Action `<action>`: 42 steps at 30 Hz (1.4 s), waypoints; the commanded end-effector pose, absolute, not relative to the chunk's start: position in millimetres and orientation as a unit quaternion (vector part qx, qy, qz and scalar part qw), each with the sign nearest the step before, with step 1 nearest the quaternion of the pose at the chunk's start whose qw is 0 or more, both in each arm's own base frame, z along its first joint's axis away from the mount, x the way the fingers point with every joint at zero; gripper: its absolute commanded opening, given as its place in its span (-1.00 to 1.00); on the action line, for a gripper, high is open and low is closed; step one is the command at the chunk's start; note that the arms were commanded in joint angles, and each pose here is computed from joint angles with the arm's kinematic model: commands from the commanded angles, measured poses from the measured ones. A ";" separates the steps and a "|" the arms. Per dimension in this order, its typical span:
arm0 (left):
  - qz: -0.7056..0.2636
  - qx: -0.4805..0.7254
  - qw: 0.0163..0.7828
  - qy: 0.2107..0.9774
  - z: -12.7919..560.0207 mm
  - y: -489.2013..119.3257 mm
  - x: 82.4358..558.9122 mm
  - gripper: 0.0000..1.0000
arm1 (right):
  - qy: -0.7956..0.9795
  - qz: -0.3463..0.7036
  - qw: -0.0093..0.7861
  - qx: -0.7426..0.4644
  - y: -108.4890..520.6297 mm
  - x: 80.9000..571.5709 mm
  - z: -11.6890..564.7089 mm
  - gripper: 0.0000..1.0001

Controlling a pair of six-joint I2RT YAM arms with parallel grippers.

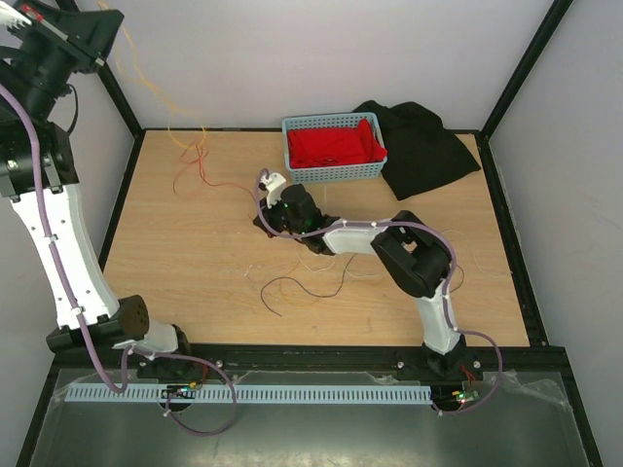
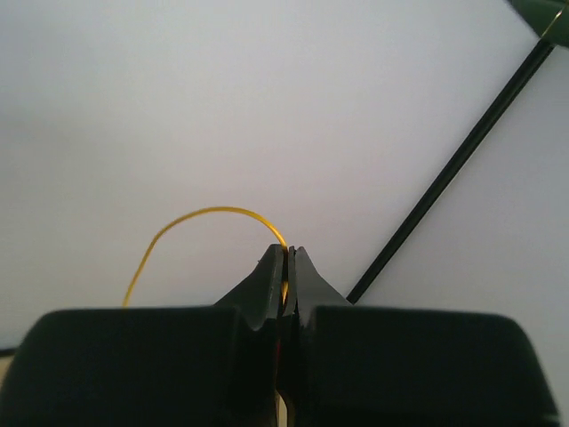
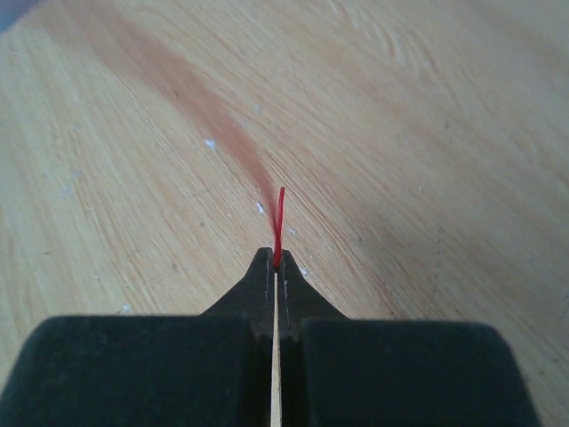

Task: Zip-tie the wires
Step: Untie the cable at the center of the board.

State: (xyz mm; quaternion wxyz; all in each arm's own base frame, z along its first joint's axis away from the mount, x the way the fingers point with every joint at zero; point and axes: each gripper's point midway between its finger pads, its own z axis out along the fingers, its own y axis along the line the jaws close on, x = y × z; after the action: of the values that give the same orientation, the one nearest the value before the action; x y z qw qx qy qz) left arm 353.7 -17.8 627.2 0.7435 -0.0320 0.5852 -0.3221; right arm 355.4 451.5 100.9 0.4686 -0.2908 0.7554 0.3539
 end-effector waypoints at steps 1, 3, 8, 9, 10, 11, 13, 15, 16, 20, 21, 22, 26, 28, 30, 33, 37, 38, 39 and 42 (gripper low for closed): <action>-0.332 -0.030 0.770 0.544 663.4 -15.0 348.0 -1.00 | 0.775 0.350 0.454 -0.265 459.4 369.7 93.4 -1.00; -0.332 -0.036 0.783 0.526 678.8 -11.1 344.3 -1.00 | 0.790 0.333 0.443 -0.263 461.2 378.2 76.4 -1.00; -0.340 -0.044 0.800 0.492 700.7 -7.9 333.5 -1.00 | 0.804 0.328 0.422 -0.260 468.8 391.2 59.0 -1.00; -0.341 -0.043 0.800 0.492 700.9 -8.5 332.9 -1.00 | 0.803 0.331 0.422 -0.260 470.5 392.0 61.6 -1.00; -0.341 -0.043 0.799 0.494 699.2 -8.6 333.6 -1.00 | 0.801 0.336 0.421 -0.262 472.1 391.5 65.2 -1.00; -0.343 -0.044 0.796 0.497 696.6 -8.9 334.9 -1.00 | 0.797 0.341 0.423 -0.264 474.0 391.0 72.0 -0.95; -0.348 -0.044 0.789 0.505 689.7 -9.6 338.7 -1.00 | 0.787 0.350 0.431 -0.269 475.0 389.3 88.7 -0.51; -0.359 -0.041 0.780 0.512 682.6 -12.5 341.0 -1.00 | 0.774 0.357 0.445 -0.275 474.3 387.0 112.4 -0.09; -0.366 -0.039 0.773 0.517 677.6 -14.4 343.3 -1.00 | 0.767 0.361 0.452 -0.278 473.1 385.2 125.7 0.12; -0.400 -0.038 0.738 0.543 650.1 -22.5 350.5 -1.00 | 0.729 0.373 0.495 -0.291 459.6 375.0 196.0 0.69; -0.409 -0.038 0.727 0.551 641.4 -25.4 351.6 -1.00 | 0.722 0.374 0.505 -0.291 454.2 372.1 212.0 0.76; -0.417 -0.038 0.716 0.559 631.7 -28.0 353.5 -1.00 | 0.714 0.377 0.515 -0.288 447.3 368.9 230.7 0.81; -0.441 -0.030 0.685 0.580 599.1 -45.4 351.4 -1.00 | 0.687 0.398 0.544 -0.271 414.1 347.5 295.8 1.00; -0.455 -0.020 0.669 0.588 585.7 -58.0 348.5 -1.00 | 0.676 0.415 0.551 -0.260 399.9 333.0 319.6 0.99; -0.471 -0.008 0.651 0.595 574.3 -72.9 344.1 -1.00 | 0.660 0.435 0.558 -0.250 387.3 317.1 341.8 0.99; -0.496 0.012 0.623 0.604 557.6 -100.1 336.5 -1.00 | 0.628 0.482 0.569 -0.224 369.8 289.9 371.0 0.99; -0.516 0.025 0.601 0.610 539.1 -127.2 325.4 -1.00 | 0.583 0.549 0.572 -0.181 352.2 261.5 396.7 0.99; -0.519 0.023 0.598 0.610 535.4 -131.6 323.4 -1.00 | 0.580 0.561 0.565 -0.172 350.2 256.8 397.9 0.99; -0.521 0.021 0.596 0.611 531.0 -135.9 321.5 -1.00 | 0.577 0.572 0.559 -0.166 348.7 252.8 399.0 0.99; -0.525 0.016 0.589 0.614 515.9 -148.8 315.3 -1.00 | 0.564 0.608 0.542 -0.136 343.1 242.4 399.5 0.99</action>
State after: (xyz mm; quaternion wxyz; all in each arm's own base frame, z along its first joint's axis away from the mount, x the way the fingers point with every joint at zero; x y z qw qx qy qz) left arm 330.2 -139.6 510.4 0.5612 -0.0017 0.6366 -0.5289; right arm 263.7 350.1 369.1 0.5569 -0.1798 0.6128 0.5310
